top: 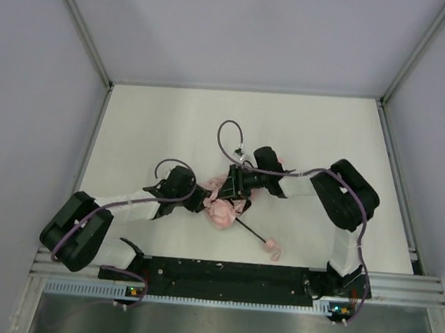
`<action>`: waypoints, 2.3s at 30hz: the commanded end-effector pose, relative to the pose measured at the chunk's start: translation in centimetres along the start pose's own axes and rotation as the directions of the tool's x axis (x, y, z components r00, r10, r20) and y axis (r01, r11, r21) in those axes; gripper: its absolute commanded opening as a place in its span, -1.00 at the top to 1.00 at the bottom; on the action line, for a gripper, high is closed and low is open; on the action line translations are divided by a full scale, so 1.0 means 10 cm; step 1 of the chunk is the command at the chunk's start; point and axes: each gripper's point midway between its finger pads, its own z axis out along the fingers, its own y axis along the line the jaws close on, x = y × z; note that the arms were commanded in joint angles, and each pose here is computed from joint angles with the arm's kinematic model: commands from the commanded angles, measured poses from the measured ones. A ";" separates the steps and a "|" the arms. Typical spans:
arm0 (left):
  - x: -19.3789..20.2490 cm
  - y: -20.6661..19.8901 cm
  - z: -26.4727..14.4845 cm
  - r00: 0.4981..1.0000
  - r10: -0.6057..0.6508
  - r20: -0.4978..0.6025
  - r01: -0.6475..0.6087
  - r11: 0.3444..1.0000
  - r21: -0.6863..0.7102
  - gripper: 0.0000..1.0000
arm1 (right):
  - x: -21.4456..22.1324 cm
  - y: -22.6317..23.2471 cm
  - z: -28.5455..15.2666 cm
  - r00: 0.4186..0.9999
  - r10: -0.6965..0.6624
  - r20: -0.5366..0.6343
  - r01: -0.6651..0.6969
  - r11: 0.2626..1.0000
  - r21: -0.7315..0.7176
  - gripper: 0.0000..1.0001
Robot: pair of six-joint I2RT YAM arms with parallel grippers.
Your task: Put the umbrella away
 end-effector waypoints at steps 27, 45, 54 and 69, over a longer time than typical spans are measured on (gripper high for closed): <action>-0.12 0.40 -0.17 0.990 -0.093 0.102 0.117 0.956 -0.269 1.00 | 0.25 0.05 0.21 0.503 -0.838 -0.212 0.789 0.345 0.508 -0.83; -0.37 -0.41 -0.30 0.982 -0.005 0.187 -0.019 0.992 0.127 -0.21 | 0.87 -0.42 0.06 0.809 -0.572 -0.137 0.575 0.717 0.394 1.00; -0.43 -0.75 -0.68 0.981 0.019 0.191 -0.076 0.952 0.296 -0.96 | 1.01 -0.22 0.08 0.969 -0.226 -0.097 0.233 0.970 0.062 1.00; -0.18 -0.19 -0.94 0.989 -0.115 0.089 0.118 0.993 -0.025 -0.96 | 0.77 -0.40 0.15 0.983 0.158 -0.096 -0.158 0.987 0.007 1.00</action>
